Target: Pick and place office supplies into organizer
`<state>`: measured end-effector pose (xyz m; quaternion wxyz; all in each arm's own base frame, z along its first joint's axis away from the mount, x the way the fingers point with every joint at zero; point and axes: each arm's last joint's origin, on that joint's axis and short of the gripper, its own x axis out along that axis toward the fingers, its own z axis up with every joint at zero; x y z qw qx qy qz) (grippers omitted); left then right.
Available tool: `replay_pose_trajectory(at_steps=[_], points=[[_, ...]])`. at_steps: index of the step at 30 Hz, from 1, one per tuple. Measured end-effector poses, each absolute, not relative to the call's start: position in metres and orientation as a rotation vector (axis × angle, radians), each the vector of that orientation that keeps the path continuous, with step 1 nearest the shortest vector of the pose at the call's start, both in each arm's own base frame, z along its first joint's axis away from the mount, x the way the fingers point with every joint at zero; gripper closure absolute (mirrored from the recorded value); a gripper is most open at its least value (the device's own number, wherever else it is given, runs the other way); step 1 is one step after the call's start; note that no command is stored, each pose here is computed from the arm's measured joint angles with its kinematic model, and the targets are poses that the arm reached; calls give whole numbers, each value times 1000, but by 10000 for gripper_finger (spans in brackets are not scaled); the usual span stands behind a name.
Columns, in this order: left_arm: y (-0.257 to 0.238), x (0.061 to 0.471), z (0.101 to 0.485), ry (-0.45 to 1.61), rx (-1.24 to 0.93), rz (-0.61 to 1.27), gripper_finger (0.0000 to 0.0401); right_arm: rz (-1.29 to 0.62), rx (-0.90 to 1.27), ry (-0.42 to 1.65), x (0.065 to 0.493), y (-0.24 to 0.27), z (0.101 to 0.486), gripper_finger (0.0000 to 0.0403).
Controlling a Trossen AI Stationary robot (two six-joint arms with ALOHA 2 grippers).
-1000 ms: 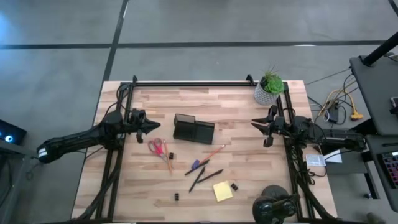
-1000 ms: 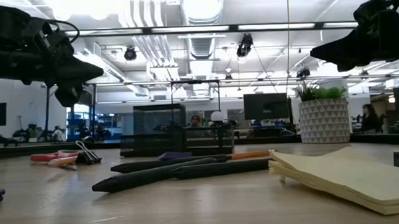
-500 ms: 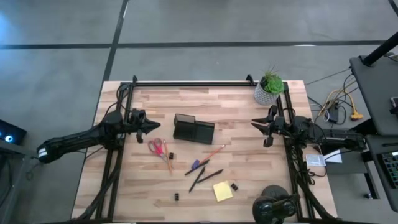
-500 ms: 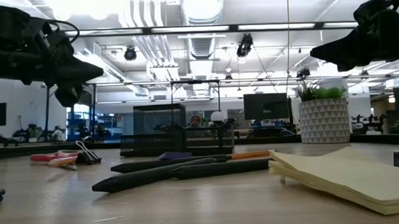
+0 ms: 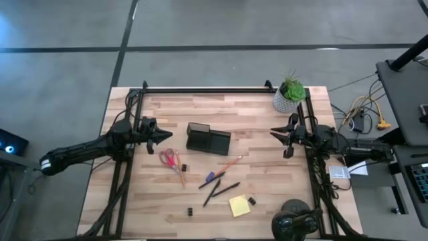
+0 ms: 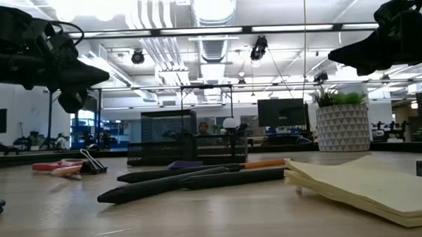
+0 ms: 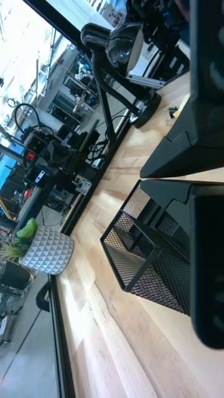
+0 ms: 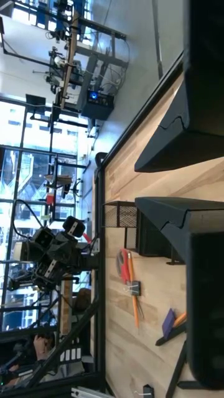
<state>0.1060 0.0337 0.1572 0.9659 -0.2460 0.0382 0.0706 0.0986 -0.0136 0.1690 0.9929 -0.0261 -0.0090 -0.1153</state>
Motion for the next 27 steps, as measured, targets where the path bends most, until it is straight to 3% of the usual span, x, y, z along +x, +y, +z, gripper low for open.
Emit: replay_pose_trajectory(at_steps=[23,27], points=[[35,106,163,16,-491,160,401,-231,-52,-19,99,-14,169,335],[35,106,177,-146,-702,108,401,-231,-51,-33,99,-14,170,335]])
